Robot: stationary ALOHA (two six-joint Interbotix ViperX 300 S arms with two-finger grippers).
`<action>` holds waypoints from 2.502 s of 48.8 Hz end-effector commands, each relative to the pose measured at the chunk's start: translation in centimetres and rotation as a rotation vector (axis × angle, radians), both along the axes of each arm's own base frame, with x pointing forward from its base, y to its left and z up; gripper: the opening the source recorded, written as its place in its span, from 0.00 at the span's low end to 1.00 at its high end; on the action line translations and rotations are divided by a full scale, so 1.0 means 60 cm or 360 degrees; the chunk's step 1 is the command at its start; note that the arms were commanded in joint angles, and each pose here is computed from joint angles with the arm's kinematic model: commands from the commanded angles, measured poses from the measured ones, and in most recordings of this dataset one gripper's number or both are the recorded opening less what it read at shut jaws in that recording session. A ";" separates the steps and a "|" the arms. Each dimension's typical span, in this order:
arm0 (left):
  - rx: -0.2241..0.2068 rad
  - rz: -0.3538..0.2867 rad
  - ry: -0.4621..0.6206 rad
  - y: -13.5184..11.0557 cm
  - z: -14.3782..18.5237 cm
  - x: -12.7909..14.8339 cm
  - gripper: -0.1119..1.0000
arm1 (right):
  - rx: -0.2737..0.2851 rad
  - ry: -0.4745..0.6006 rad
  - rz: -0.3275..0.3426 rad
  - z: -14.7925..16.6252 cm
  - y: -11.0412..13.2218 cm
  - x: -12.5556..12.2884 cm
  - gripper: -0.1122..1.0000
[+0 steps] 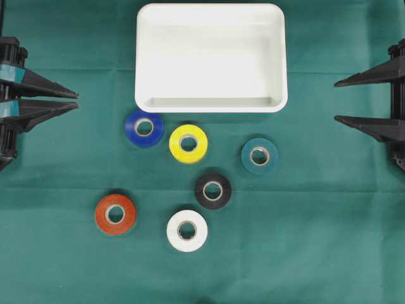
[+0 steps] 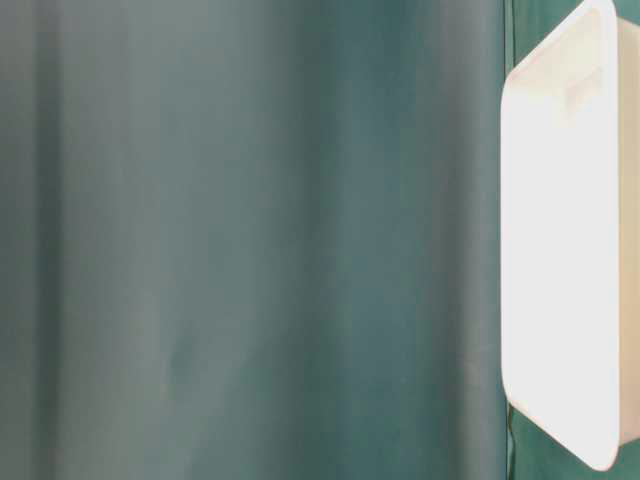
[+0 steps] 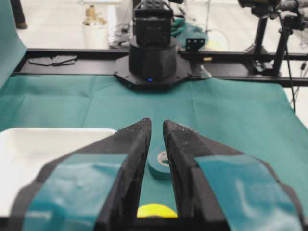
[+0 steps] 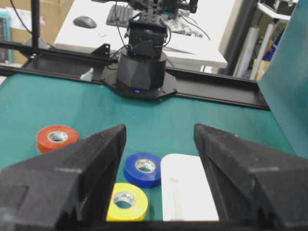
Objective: Put the tape into the white case with the left arm.
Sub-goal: 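Open the left gripper and move it forward from rest, then move the left gripper down toward the white tape roll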
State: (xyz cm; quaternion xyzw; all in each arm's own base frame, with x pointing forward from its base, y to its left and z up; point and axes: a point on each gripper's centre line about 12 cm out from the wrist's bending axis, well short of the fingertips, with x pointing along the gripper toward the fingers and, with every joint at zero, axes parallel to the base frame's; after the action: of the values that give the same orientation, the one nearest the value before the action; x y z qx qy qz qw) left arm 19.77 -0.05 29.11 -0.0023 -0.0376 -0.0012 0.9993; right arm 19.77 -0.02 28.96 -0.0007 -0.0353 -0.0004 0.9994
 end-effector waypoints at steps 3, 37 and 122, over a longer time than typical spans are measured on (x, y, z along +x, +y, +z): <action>-0.0031 0.0000 -0.0032 0.000 0.010 0.004 0.30 | -0.0014 -0.0002 -0.0010 0.001 -0.002 0.002 0.30; 0.0013 -0.0114 0.0046 -0.027 0.000 0.027 0.38 | -0.0017 0.0007 -0.0011 -0.014 -0.002 -0.013 0.02; -0.0017 0.0019 0.0894 0.004 -0.126 0.110 1.00 | -0.0112 0.0659 -0.0055 -0.197 -0.011 -0.085 0.02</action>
State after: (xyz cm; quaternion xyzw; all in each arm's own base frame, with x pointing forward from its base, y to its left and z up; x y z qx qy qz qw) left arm 25.87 0.24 20.59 -0.0086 0.2548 0.0065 0.9669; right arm 14.47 -0.66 16.69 -0.0364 0.1784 -0.0155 0.9832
